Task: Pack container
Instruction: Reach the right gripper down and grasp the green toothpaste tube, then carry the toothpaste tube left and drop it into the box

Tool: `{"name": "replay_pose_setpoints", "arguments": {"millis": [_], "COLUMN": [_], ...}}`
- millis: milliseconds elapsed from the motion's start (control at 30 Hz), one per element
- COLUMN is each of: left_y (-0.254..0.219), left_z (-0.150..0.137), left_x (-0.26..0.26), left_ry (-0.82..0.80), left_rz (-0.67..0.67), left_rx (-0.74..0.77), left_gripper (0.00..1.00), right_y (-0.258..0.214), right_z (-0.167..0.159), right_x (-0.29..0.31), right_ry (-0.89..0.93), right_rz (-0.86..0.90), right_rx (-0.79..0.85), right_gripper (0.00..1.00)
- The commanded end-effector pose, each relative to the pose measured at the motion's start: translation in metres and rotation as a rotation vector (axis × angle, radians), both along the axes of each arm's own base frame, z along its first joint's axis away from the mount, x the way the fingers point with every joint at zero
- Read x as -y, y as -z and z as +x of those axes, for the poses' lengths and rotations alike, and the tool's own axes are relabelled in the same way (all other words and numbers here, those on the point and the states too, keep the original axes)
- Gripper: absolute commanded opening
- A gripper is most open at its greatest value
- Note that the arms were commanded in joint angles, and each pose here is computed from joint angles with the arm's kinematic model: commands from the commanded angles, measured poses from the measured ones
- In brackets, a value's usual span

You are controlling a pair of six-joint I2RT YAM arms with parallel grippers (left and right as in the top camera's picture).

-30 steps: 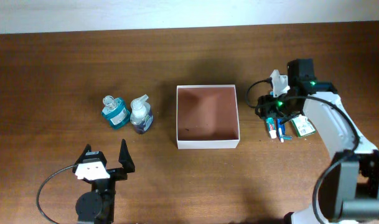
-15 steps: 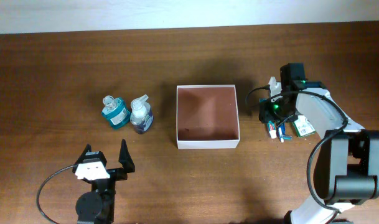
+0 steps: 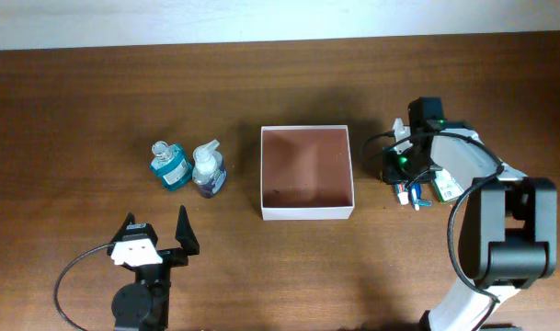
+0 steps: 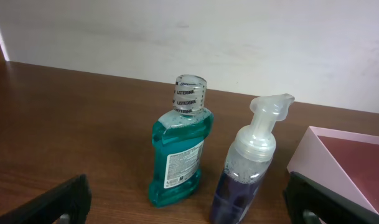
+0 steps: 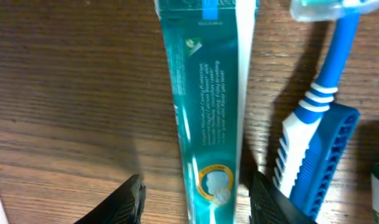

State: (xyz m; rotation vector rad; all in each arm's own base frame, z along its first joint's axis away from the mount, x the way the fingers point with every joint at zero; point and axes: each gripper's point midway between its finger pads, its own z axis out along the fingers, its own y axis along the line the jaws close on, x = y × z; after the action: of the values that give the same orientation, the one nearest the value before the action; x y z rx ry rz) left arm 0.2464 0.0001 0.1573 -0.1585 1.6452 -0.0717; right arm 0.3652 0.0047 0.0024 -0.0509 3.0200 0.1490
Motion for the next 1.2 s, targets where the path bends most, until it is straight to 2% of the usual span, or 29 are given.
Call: {"name": "replay_pose_setpoints", "arguments": {"millis": [0, 67, 233, 400, 500, 700, 900, 1000, 1167], "left_y": [0.002, 0.002, 0.002, 0.002, 0.002, 0.002, 0.002, 0.002, 0.002], "left_z": [0.0, 0.0, 0.0, 0.0, 0.0, 0.0, 0.0, 0.0, 0.0], "left_x": [-0.002, -0.002, -0.002, -0.002, -0.002, -0.002, -0.002, -0.002, -0.002], "left_ry": [-0.011, -0.011, -0.011, -0.011, -0.011, -0.011, -0.011, -0.011, -0.011], "left_rz": [0.017, 0.017, 0.017, 0.017, 0.017, 0.017, 0.017, 0.017, 0.017], "left_rx": [-0.005, -0.005, -0.005, -0.005, -0.005, -0.005, -0.005, -0.005, -0.005], "left_gripper": [0.99, 0.99, 1.0, 0.99, 0.99, 0.99, 0.99, 1.0, 1.0], "right_y": [0.004, 0.009, 0.018, 0.013, -0.009, -0.081, -0.142, -0.156, -0.155], "right_z": [0.003, 0.001, -0.005, -0.001, 0.007, 0.026, 0.033, 0.03, 0.018], "right_x": [-0.004, -0.003, -0.001, 0.0, 0.0, -0.016, -0.065, -0.093, -0.131], "right_ry": [-0.024, -0.023, -0.021, -0.019, 0.022, 0.034, -0.025, -0.074, -0.065], "right_rz": [-0.013, -0.017, -0.031, -0.039, -0.034, -0.025, -0.002, 0.009, 0.031], "right_rx": [-0.003, -0.009, -0.033, -0.024, -0.012, 0.04, 0.11, 0.129, 0.106], "right_gripper": [0.47, 0.46, 0.22, 0.1, 0.04, 0.04, 0.04, 0.06, 0.06]}}
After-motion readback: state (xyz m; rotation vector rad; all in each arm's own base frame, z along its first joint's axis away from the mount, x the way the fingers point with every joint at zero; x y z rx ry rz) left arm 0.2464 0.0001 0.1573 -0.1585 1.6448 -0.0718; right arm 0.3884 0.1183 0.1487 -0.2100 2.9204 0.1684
